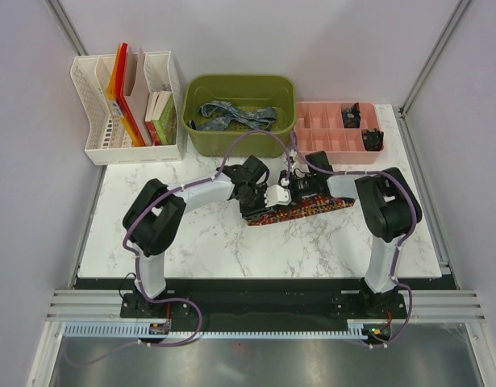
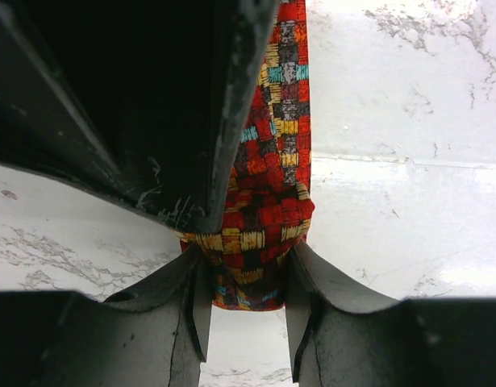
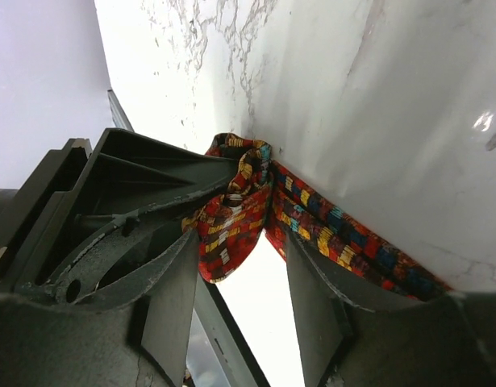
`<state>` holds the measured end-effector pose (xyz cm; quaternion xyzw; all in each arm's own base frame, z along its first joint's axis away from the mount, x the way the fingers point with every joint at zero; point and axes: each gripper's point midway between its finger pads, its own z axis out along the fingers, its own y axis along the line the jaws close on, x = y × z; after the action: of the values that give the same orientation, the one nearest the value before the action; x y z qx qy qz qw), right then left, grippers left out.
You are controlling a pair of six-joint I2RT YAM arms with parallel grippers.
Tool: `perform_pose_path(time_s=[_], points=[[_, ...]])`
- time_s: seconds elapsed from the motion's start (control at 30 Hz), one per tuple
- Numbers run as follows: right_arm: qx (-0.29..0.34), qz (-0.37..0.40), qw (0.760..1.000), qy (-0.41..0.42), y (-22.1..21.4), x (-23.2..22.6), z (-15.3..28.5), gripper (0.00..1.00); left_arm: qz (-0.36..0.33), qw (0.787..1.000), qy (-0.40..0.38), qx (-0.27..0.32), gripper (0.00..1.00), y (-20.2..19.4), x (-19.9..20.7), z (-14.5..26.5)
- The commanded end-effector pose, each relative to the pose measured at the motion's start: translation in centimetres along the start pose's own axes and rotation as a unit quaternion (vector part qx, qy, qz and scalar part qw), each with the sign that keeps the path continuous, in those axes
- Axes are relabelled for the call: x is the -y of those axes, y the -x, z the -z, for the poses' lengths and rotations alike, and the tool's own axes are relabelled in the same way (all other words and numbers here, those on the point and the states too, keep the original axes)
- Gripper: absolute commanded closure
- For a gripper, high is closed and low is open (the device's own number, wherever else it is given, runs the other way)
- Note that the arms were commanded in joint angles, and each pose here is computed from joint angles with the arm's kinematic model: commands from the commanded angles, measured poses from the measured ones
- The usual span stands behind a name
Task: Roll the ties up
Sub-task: Roll the tie at the center of the board.
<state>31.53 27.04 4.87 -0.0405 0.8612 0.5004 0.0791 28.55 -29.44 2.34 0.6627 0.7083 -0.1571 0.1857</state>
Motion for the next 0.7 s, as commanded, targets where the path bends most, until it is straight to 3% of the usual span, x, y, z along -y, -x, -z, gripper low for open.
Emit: perform_pose_path(time_s=[0.0, 0.3, 0.5, 0.67], points=[[0.014, 0.013, 0.999, 0.037, 0.2, -2.4, -0.1, 0.46, -0.007, 0.996, -0.068, -0.059, 0.6, -4.3, 2.8, -2.8], [0.001, 0.011, 1.0, 0.028, -0.8, -1.8, -1.4, 0.51, 0.0, 0.996, -0.063, -0.058, 0.6, -4.5, 1.3, -2.6], [0.007, 0.013, 0.999, 0.044, -0.3, -3.1, -1.0, 0.37, -0.007, 0.996, -0.065, -0.064, 0.6, -5.3, 1.1, -2.4], [0.015, 0.006, 0.998, 0.065, 0.0, -4.0, -1.1, 0.36, -0.013, 0.996, -0.055, -0.069, 0.6, -5.6, 0.1, -2.2]])
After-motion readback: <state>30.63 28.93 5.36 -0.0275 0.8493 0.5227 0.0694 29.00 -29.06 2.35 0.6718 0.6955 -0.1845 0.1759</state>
